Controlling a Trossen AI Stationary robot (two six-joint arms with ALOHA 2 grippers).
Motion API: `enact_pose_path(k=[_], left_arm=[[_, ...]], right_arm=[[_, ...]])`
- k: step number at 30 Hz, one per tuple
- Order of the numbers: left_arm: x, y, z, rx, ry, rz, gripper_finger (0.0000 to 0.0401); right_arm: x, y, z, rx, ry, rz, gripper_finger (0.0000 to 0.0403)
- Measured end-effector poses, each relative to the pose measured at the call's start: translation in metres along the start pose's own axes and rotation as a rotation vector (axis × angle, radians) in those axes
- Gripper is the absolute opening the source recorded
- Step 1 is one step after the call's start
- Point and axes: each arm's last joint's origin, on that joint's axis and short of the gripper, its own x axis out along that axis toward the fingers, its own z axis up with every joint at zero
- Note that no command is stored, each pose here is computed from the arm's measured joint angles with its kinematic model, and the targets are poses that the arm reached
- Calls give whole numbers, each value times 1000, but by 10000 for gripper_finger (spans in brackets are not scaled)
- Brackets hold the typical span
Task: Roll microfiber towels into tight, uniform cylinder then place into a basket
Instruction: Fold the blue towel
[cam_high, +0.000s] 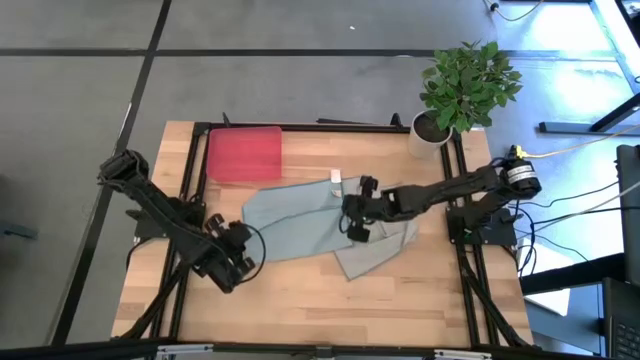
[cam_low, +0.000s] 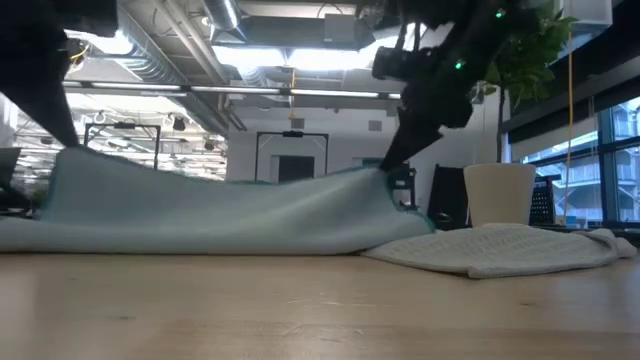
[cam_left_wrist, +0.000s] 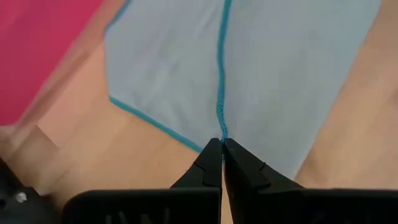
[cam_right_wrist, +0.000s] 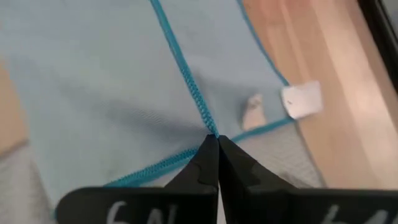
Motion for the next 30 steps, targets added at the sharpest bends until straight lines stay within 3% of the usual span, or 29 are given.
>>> enact_pose_path(k=[15, 30], left_arm=[[37, 24, 11, -57, -28, 183, 0], [54, 40, 34, -118, -14, 291, 0]], right_arm=[[25, -40, 3, 28, 25, -101, 0], [37, -68, 4, 40, 6, -136, 0]])
